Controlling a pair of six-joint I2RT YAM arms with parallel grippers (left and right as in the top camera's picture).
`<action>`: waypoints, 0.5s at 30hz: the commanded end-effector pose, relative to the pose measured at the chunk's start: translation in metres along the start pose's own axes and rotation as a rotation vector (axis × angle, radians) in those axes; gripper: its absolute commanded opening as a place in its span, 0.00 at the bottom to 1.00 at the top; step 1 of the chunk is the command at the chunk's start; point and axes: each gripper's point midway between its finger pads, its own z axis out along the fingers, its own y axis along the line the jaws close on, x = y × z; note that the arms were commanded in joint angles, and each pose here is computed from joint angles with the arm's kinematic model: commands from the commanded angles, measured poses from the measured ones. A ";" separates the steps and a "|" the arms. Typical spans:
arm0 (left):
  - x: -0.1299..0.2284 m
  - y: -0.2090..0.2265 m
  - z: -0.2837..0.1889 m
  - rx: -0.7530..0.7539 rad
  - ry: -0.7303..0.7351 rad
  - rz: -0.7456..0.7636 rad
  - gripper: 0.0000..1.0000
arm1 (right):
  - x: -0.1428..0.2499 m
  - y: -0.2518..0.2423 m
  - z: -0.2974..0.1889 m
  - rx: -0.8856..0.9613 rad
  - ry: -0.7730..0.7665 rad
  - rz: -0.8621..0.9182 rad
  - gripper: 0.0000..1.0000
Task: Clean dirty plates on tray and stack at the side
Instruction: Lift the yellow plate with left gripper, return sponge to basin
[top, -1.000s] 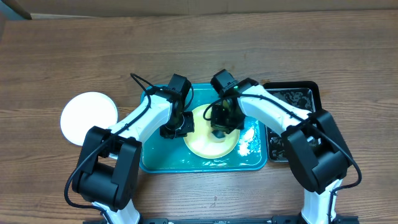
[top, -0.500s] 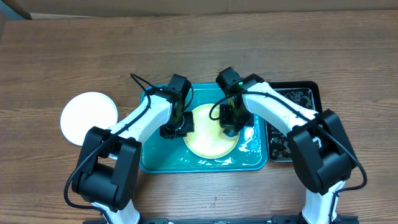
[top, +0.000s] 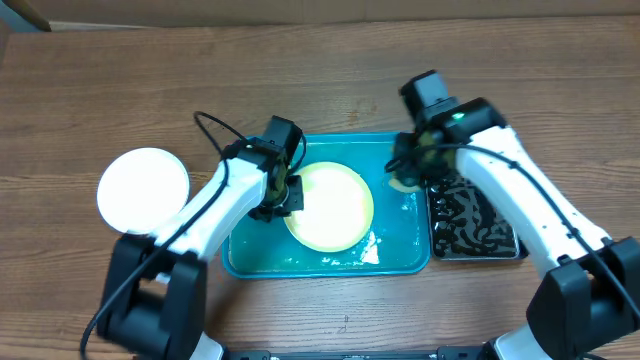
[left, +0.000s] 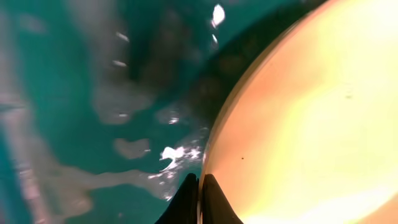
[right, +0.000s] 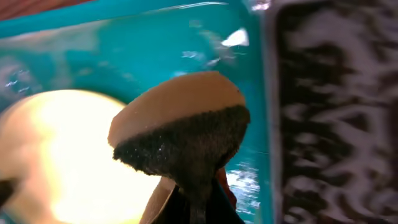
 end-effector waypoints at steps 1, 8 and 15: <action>-0.022 0.022 -0.037 -0.099 -0.166 -0.009 0.04 | -0.016 -0.036 -0.007 0.053 -0.023 0.062 0.04; -0.049 0.052 -0.101 -0.260 -0.405 0.011 0.04 | -0.015 -0.096 -0.003 0.107 0.033 0.153 0.04; -0.062 0.062 -0.132 -0.363 -0.503 0.057 0.04 | -0.002 -0.116 0.012 0.129 0.079 0.188 0.04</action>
